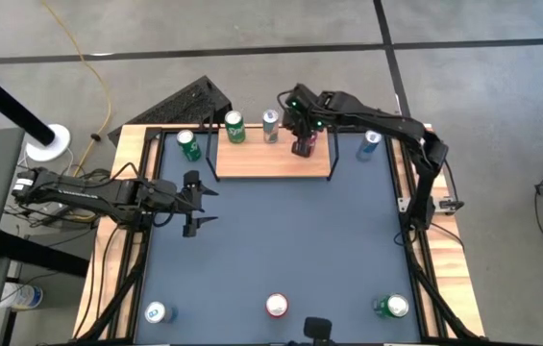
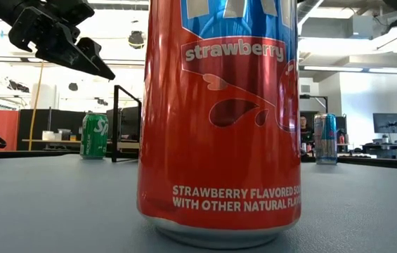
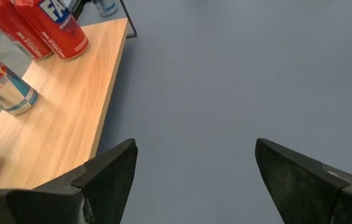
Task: Place canned beverage on shelf
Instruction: Put the top orange soda can on the shelf aligned with the other orange soda can
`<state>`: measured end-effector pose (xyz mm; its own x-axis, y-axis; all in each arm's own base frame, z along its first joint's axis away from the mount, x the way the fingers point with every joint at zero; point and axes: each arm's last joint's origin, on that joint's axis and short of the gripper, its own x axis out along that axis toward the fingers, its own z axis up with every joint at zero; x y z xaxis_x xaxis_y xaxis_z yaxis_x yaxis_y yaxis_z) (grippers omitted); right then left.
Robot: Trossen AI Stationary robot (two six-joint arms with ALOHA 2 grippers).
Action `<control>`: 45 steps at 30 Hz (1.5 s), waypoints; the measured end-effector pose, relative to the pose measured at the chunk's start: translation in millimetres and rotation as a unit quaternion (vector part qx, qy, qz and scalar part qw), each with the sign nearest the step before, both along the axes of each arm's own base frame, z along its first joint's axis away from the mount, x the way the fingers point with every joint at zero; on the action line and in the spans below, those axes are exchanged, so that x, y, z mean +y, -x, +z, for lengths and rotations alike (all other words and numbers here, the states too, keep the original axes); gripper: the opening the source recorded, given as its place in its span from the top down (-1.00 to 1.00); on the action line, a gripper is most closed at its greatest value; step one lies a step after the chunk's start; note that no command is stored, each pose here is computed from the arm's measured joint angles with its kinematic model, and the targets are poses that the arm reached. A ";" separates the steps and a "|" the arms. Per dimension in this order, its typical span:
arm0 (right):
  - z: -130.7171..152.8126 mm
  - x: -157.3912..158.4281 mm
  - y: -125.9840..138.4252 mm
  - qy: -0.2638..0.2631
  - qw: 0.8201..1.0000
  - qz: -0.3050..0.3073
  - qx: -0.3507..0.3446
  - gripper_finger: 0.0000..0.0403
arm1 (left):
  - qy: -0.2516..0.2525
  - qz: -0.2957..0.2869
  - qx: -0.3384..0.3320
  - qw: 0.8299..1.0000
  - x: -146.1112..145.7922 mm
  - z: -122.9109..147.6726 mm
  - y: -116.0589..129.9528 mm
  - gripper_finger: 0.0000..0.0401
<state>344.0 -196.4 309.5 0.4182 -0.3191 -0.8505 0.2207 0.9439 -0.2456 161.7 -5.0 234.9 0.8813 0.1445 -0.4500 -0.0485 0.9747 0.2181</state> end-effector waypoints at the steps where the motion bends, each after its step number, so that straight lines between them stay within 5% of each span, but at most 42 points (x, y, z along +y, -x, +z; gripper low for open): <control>1: -0.9 -1.1 0.1 -0.001 1.000 -0.001 0.001 1.00 | 0.000 0.000 0.000 1.000 0.0 -0.1 0.0 -0.57; 45: -10.3 -6.7 6.1 -0.029 0.999 0.010 0.017 1.00 | 0.000 0.000 0.001 1.000 0.0 -0.2 0.1 -0.57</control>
